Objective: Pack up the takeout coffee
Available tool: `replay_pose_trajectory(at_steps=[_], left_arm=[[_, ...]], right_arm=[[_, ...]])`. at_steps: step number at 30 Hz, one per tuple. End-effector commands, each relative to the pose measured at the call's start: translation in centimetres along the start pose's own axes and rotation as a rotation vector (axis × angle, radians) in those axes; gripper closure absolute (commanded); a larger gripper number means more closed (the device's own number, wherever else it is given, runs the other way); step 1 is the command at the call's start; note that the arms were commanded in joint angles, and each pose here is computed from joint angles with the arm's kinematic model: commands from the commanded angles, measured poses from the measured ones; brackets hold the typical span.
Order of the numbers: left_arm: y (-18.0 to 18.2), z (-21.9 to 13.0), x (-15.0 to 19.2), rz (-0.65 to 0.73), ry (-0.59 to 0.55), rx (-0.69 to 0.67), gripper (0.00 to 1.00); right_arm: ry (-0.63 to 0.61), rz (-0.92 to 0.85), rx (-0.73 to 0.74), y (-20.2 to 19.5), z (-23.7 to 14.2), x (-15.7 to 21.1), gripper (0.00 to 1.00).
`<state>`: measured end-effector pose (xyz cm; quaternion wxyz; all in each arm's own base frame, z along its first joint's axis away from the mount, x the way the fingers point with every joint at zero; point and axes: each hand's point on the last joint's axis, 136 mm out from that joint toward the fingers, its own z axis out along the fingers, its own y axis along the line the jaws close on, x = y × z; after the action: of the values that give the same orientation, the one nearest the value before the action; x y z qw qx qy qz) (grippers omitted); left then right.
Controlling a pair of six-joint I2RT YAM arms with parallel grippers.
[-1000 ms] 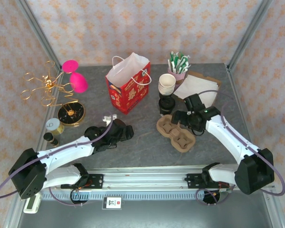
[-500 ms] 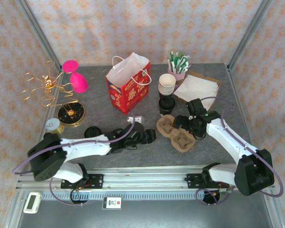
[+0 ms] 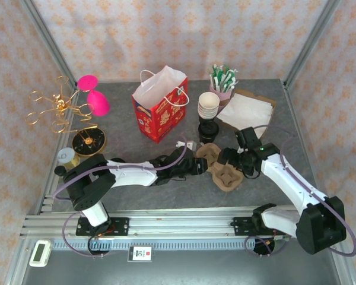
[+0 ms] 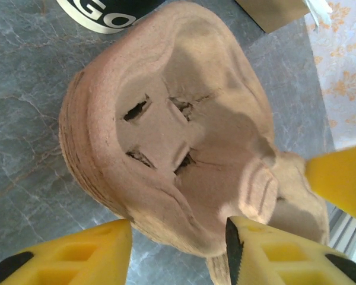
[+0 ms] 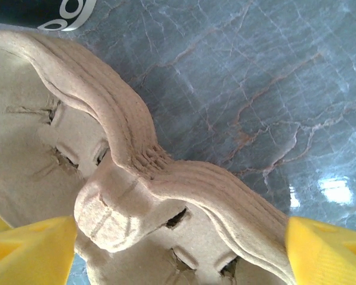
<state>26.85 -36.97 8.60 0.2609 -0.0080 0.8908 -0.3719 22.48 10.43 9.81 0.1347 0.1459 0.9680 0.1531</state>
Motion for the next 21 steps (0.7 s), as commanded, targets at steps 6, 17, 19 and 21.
replay_pose_trajectory(at_steps=[6,17,19,21], left_arm=[[-3.8,1.7,-1.7,0.053,-0.002,0.123,0.57],[-6.1,4.7,-2.6,0.106,0.035,0.164,0.58],[-6.2,4.6,-3.0,0.092,0.038,0.186,0.58],[-5.0,4.4,-3.1,0.088,0.028,0.153,0.57]], right_arm=[[0.044,0.067,0.015,-1.6,-1.5,2.7,0.20],[-0.043,0.087,0.111,-2.9,-3.3,1.2,0.18],[-0.061,0.078,0.120,-2.8,-3.7,0.7,0.18],[-0.081,0.059,0.132,-2.7,-4.3,0.1,0.19]])
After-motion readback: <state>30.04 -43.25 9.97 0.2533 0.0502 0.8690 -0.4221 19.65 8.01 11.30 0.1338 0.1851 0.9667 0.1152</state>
